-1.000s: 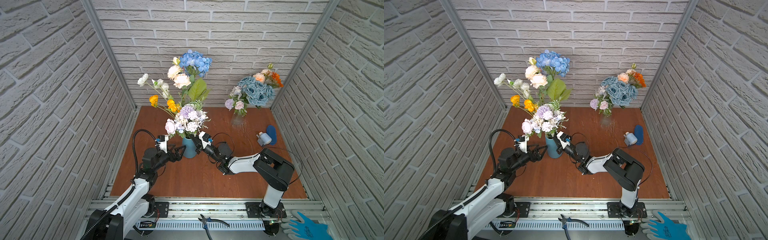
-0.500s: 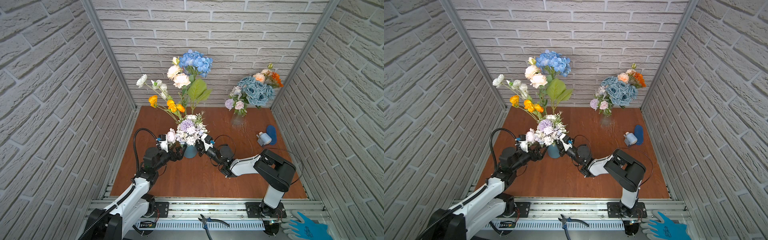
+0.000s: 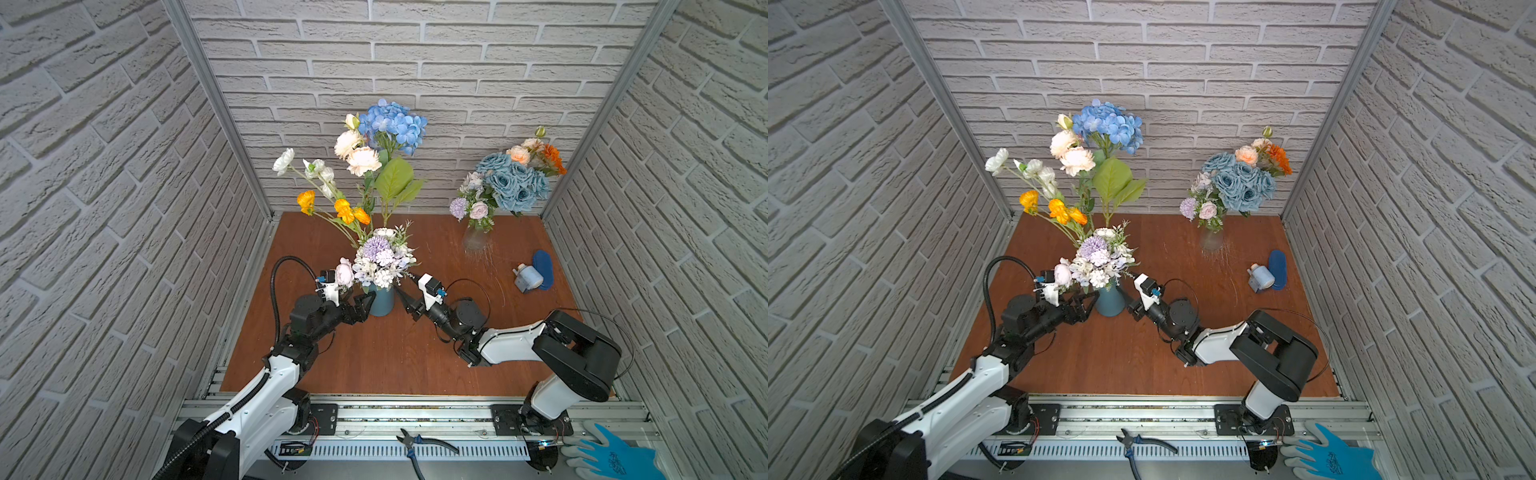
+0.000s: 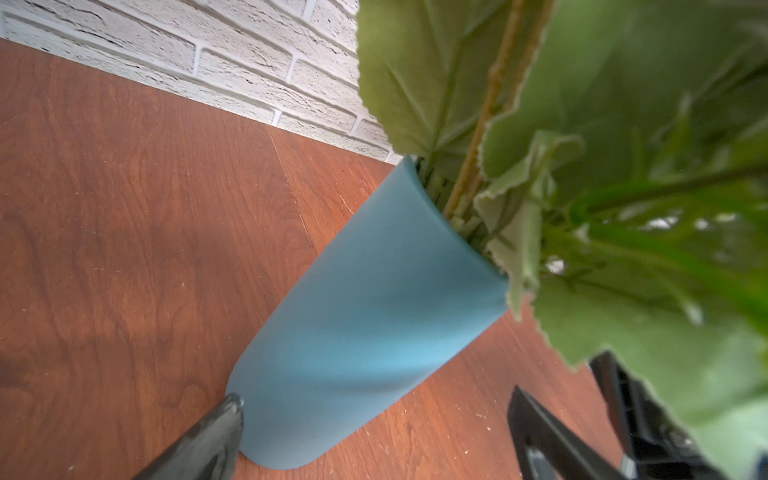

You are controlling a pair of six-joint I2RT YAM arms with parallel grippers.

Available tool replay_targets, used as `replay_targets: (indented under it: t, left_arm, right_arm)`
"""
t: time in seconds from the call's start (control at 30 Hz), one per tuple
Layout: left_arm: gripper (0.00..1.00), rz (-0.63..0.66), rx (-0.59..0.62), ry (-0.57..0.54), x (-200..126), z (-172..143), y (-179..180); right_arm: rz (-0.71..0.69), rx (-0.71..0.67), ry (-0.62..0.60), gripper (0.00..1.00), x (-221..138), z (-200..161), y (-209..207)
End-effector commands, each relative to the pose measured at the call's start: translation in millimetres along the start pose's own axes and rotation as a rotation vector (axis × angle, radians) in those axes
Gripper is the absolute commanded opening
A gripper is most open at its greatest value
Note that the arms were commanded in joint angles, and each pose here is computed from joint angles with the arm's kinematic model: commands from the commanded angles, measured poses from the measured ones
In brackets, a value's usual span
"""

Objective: Arrange flowers in a vase
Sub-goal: Place the flower in the vase, then pick up the vase from the center of the table.

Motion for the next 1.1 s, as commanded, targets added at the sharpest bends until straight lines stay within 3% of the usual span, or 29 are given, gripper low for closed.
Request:
replay_targets:
  t: [0.0, 0.13, 0.2, 0.37, 0.63, 1.07]
  left_arm:
    - [0.98, 0.028, 0.061, -0.024, -1.5, 0.9, -3.6]
    - [0.98, 0.049, 0.099, -0.016, 1.4, -3.7, -8.3]
    - [0.98, 0.054, 0.127, -0.018, 3.5, -6.4, -11.1]
    - [0.98, 0.085, 0.168, -0.052, 11.8, -14.1, -10.3]
    - [0.98, 0.110, 0.205, -0.178, 30.2, -6.2, -12.6]
    - [0.98, 0.116, 0.360, -0.269, 40.3, 4.9, -27.6]
  right_arm:
    - [-0.108, 0.018, 0.075, 0.70, -6.1, 6.1, -10.9]
    - [-0.289, 0.064, 0.217, 0.78, -13.1, 11.8, -29.0]
    - [-0.319, 0.072, 0.261, 0.99, -17.4, 13.9, -35.0]
    - [-0.362, 0.090, 0.354, 1.00, -23.1, 18.4, -44.6]
    - [-0.334, 0.076, 0.353, 1.00, -24.5, 18.7, -43.8]
    - [-0.325, 0.053, 0.374, 0.99, -22.3, 13.3, -43.7]
Point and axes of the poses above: each gripper's point midway between its finger pads, its own x axis out along the fingers, its own y axis along the line the jaws close on, z = x × y, the point moved 9 cm from there along -x, back along the fingers, and after that the axes turned 4 degrees about x, right-handed, at the moved point
